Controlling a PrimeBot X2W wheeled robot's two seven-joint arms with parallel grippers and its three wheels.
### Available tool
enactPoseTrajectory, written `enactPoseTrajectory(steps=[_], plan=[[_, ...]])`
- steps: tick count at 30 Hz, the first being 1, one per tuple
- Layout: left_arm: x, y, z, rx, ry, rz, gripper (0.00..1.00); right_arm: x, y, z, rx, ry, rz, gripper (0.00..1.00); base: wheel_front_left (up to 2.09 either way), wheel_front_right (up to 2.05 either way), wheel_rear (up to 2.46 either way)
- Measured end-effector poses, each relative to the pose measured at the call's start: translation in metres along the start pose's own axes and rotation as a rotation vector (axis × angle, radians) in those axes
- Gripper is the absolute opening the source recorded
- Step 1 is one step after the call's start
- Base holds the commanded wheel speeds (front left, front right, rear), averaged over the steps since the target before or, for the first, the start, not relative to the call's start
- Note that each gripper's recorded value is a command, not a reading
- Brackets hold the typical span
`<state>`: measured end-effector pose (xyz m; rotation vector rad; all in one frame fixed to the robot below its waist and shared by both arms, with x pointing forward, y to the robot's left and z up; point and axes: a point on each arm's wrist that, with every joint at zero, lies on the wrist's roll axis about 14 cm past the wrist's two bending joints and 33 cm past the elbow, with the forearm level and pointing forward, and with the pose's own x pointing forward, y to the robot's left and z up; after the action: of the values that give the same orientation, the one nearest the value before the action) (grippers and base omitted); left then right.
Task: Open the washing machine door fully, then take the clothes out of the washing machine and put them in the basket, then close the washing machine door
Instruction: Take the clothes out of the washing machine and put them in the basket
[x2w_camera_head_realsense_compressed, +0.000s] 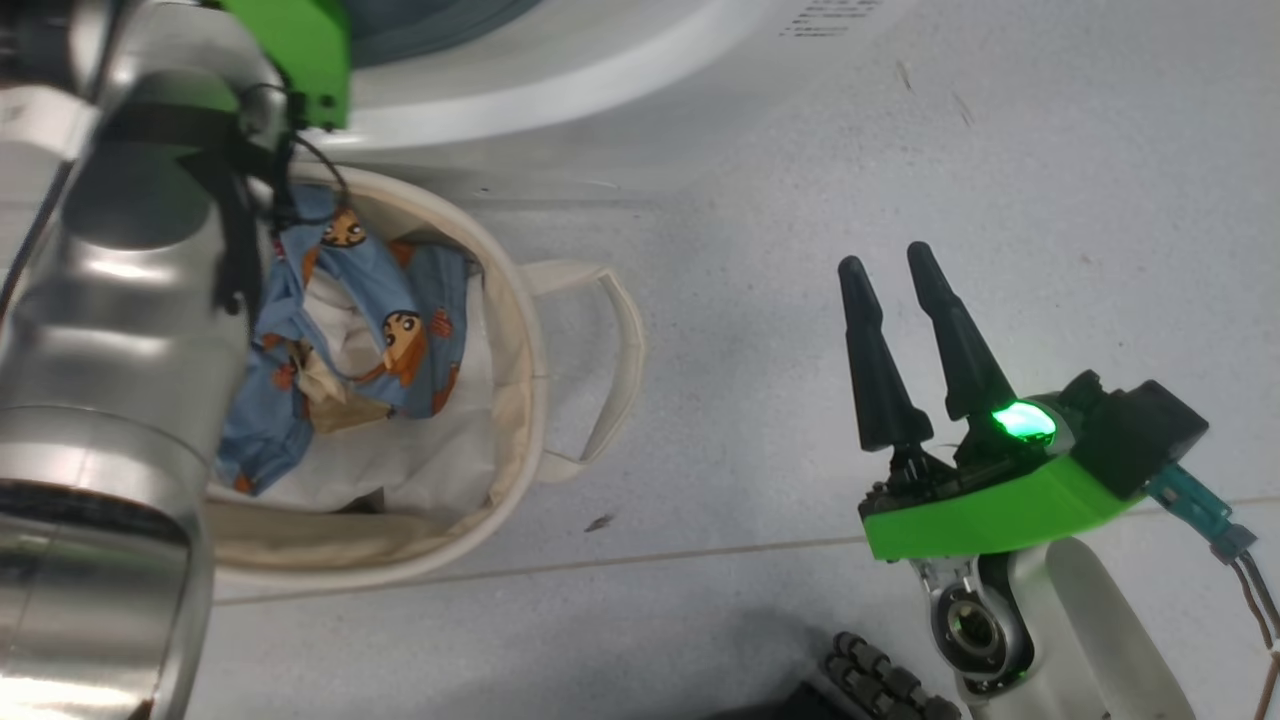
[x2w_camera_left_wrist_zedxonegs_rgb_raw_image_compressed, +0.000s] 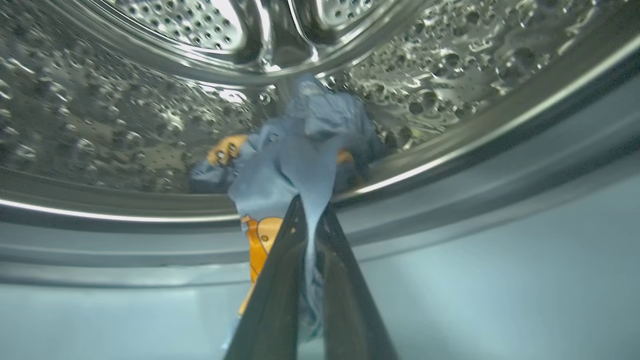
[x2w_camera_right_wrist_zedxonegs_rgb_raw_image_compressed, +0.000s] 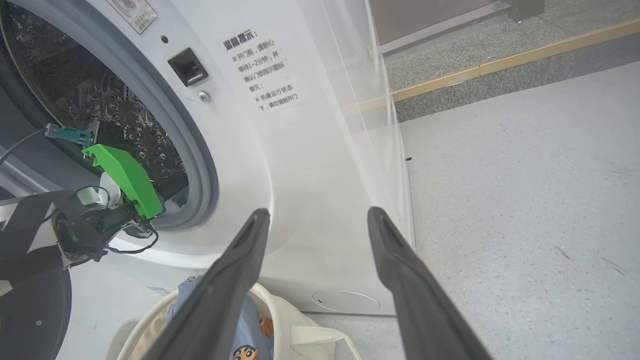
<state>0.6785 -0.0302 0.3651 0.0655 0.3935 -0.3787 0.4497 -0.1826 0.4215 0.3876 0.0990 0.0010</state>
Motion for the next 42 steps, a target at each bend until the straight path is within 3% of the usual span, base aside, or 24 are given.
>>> enactPoseTrajectory(steps=[3,14,17,23,30,37,42], plan=[[-0.005,0.018,0.019,0.017,-0.091,0.04,0.0,0.0,0.005,0.003,-0.005,-0.009,0.016,1.0,0.0,0.0,0.0],[-0.047,0.018,0.103,-0.019,-0.336,0.031,0.0,-0.003,0.031,0.019,-0.028,-0.048,0.09,1.0,0.0,0.0,0.0],[-0.075,0.02,0.137,-0.054,-0.456,0.033,0.0,-0.011,0.038,0.02,-0.023,-0.049,0.102,1.0,0.0,0.0,0.0],[-0.125,0.019,0.153,-0.103,-0.571,0.021,0.0,-0.023,0.046,0.032,-0.033,-0.074,0.116,1.0,0.0,0.0,0.0],[-0.201,0.032,0.178,-0.169,-0.737,0.055,0.0,-0.043,0.052,0.054,-0.044,-0.132,0.125,1.0,0.0,0.0,0.0],[-0.304,0.028,0.227,-0.162,-1.004,0.056,0.0,-0.071,0.054,0.064,-0.055,-0.16,0.121,1.0,0.0,0.0,0.0],[-0.385,0.006,0.264,-0.035,-1.226,0.032,0.0,-0.077,0.069,0.067,-0.056,-0.174,0.164,1.0,0.0,0.0,0.0]])
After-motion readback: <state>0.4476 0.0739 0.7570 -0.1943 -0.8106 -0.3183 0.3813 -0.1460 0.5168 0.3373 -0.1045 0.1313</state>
